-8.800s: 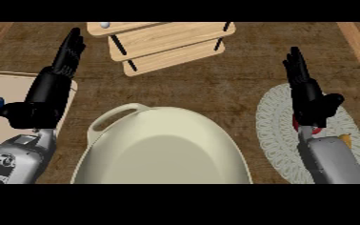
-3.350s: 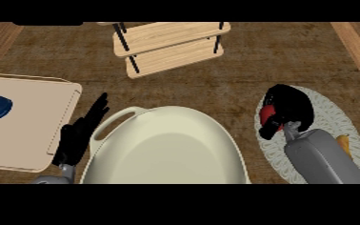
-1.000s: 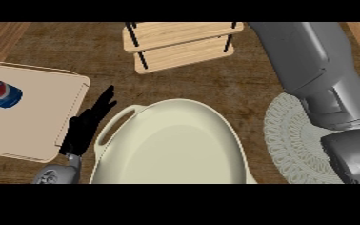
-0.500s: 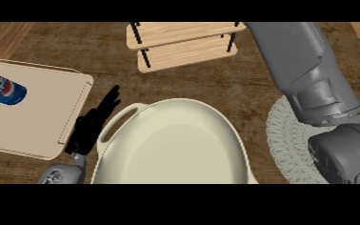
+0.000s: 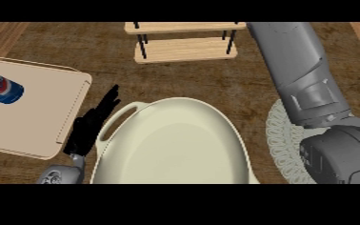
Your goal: Pick the tomato from the placemat and place it in the tiered shelf
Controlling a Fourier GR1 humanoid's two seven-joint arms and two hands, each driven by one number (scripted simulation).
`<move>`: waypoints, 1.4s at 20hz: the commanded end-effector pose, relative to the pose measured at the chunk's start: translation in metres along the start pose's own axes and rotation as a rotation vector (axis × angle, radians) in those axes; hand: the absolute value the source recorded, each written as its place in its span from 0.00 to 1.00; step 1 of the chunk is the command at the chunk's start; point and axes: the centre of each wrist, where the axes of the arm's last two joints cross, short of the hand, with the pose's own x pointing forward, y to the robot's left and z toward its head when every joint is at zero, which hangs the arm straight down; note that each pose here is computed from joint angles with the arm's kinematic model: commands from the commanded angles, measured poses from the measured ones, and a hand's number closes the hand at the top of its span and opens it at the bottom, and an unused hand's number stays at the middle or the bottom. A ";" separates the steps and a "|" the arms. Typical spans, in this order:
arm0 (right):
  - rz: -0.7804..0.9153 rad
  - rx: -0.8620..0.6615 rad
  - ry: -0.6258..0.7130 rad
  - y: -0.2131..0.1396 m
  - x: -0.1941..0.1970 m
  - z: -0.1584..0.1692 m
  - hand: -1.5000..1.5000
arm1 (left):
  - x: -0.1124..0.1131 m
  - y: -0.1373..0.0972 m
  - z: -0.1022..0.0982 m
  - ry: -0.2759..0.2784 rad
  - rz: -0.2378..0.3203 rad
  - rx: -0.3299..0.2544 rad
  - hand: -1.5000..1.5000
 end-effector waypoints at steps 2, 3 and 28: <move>-0.281 -0.207 -0.028 -0.023 0.001 -0.004 0.00 | -0.008 0.009 0.002 0.048 0.009 0.002 0.50; -0.290 -0.273 -0.040 -0.036 0.004 -0.007 0.00 | -0.017 -0.003 0.006 0.062 0.015 0.010 0.50; -0.216 -0.407 -0.040 -0.258 -0.120 0.038 0.00 | -0.016 0.018 0.021 0.101 0.029 0.060 0.50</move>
